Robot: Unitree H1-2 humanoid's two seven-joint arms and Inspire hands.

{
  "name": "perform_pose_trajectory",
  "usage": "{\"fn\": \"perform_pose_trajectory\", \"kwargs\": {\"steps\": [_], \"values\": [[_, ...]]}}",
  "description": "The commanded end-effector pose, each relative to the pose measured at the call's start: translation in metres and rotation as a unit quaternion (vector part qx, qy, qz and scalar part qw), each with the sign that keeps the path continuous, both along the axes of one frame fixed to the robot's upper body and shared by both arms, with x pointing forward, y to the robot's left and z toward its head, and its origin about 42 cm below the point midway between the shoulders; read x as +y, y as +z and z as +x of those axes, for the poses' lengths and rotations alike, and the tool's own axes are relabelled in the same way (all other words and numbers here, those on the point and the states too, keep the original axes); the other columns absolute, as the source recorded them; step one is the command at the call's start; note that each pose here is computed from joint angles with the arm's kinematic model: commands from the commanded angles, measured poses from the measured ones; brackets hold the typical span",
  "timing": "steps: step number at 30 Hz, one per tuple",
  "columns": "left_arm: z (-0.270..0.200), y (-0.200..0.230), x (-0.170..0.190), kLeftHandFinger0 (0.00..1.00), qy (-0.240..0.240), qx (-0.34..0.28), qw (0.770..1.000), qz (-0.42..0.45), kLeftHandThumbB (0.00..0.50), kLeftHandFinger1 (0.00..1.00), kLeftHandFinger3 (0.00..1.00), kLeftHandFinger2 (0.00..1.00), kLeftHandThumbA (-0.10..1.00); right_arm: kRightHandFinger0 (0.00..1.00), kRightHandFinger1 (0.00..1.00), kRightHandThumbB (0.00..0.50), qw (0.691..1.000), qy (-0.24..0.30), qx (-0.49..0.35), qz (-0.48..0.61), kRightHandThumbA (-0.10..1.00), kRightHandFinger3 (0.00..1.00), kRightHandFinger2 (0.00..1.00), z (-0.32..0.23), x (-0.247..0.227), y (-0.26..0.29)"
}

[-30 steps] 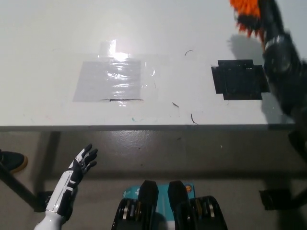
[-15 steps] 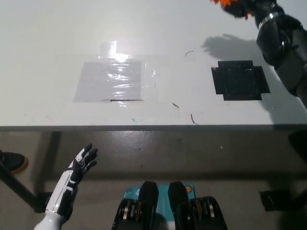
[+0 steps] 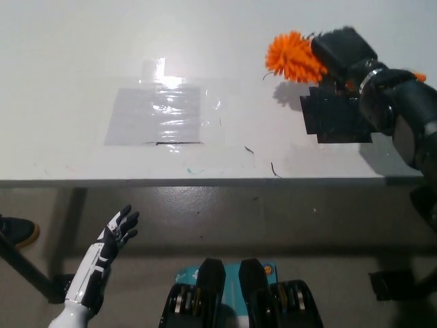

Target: The robot uses it right hand to pick up an extended orange duster kept in the middle of the desk and presses its handle against the desk to collapse it

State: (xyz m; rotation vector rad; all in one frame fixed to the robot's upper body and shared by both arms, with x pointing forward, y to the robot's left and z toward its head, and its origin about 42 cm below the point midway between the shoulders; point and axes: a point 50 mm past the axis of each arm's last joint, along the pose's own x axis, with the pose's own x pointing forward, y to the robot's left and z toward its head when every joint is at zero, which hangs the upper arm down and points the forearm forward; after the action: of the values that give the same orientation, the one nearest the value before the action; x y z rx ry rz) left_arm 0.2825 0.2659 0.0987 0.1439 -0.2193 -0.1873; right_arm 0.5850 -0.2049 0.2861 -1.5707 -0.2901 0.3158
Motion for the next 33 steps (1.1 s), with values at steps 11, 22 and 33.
{"fn": "perform_pose_trajectory", "kwargs": {"steps": [11, 22, 33], "values": [[-0.002, 0.012, 0.004, 1.00, -0.006, -0.024, 1.000, 0.006, 0.125, 1.00, 1.00, 1.00, 1.00, 1.00, 1.00, 0.500, 0.986, -0.067, 0.150, 0.017, 0.86, 1.00, 1.00, 0.018, 0.004, 0.077], [0.000, 0.012, 0.006, 1.00, -0.005, -0.023, 1.000, 0.009, 0.122, 1.00, 1.00, 1.00, 1.00, 1.00, 1.00, 0.500, 0.978, 0.043, 0.120, 0.166, 0.81, 1.00, 1.00, 0.010, 0.009, 0.200], [-0.001, 0.012, 0.005, 1.00, -0.005, -0.023, 1.000, 0.005, 0.142, 1.00, 1.00, 1.00, 1.00, 1.00, 1.00, 0.405, 0.954, 0.146, -0.015, 0.262, 0.82, 1.00, 1.00, -0.067, -0.022, 0.324]]}}
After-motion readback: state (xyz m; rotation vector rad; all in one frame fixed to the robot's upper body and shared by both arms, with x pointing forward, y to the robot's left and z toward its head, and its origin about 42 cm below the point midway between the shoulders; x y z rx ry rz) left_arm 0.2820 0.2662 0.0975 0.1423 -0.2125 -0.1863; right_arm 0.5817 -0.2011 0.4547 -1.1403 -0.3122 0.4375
